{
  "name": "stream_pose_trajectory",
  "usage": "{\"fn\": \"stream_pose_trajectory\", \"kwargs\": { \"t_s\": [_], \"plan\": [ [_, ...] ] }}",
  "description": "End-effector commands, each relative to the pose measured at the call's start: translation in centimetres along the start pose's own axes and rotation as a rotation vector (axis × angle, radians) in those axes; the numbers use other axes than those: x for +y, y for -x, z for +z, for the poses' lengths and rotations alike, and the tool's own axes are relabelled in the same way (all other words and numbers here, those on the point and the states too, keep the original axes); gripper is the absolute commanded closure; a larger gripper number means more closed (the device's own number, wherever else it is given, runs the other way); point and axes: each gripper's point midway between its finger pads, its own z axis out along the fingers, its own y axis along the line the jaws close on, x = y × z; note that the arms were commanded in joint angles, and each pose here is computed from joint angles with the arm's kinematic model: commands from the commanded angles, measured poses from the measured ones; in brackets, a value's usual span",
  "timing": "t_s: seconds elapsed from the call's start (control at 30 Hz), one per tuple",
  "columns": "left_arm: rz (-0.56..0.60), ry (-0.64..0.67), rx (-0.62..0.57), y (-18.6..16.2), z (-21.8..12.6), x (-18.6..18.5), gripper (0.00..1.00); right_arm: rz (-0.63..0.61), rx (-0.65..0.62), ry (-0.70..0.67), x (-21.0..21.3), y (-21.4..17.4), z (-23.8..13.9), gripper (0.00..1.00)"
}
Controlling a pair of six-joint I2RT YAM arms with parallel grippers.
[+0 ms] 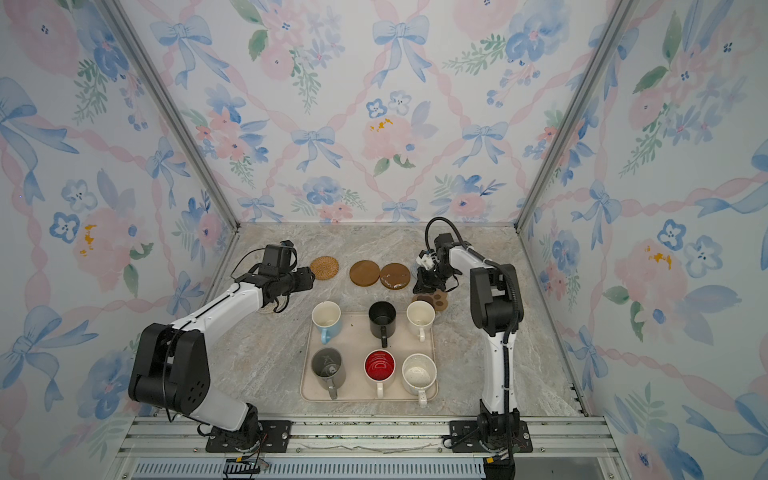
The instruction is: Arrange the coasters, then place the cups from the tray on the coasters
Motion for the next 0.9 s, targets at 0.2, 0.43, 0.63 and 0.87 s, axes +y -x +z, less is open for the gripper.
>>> {"fn": "stream_pose_trajectory", "kwargs": {
  "t_s": [0.2,0.43,0.63,0.87],
  "plan": [
    [-0.001,-0.005,0.028,-0.7,0.3,-0.3,0.43,-0.010,-0.277,-0.008,2.1,7.7,-7.2,1.00],
    [-0.006,0.002,0.017,-0.5,0.0,-0.2,0.43,0.102,-0.302,-0.119,-1.2,9.9,-5.7,1.00],
    [-0.016,0.001,0.012,-0.4,-0.2,-0.4,0.44,0.170,-0.332,-0.148,-3.1,10.7,-4.4,1.00],
    [-0.027,-0.008,0.015,-0.8,-0.4,-0.5,0.44,0.219,-0.258,-0.236,-6.0,9.2,-2.1,1.00]
  ]
}}
